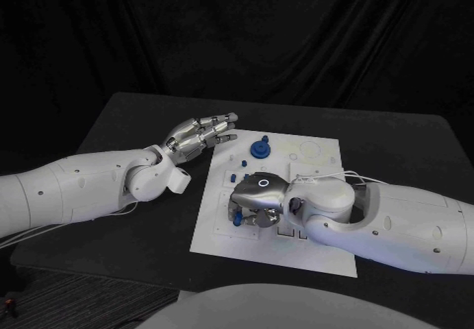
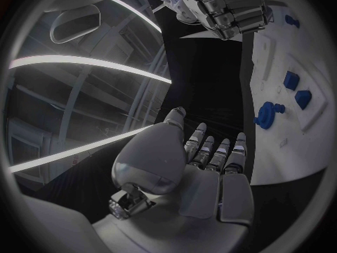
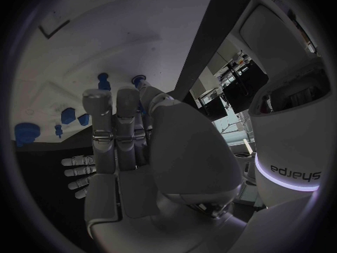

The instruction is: Assemble the parts on the task board

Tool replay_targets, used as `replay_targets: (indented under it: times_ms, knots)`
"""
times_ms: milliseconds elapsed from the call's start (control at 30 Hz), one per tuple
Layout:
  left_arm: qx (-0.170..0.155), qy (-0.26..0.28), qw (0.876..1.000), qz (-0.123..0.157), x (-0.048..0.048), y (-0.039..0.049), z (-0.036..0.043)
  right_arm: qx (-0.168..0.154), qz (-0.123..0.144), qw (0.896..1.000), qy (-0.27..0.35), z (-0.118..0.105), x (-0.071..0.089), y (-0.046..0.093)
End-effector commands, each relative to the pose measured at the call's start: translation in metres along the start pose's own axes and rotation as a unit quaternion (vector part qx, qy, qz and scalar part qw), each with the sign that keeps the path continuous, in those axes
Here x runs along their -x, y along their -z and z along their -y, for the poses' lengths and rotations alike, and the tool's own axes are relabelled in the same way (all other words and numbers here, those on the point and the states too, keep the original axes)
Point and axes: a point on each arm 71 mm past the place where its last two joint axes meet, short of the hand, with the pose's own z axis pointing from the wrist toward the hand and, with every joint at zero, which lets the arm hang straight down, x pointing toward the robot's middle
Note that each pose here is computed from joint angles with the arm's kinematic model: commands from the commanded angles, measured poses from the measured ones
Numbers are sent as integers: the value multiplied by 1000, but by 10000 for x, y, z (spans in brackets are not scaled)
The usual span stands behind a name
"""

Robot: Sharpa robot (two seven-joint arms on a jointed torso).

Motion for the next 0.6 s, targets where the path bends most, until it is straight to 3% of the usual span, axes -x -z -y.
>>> replay_targets:
  times_ms: [33,600]
  knots:
    - [-10,8,1000,-5,-16,-5,9,-12,-15,1000,3,14,-45,7]
    - [-5,8,1000,-5,-10,0,2,-11,-13,1000,3,42,-55,6]
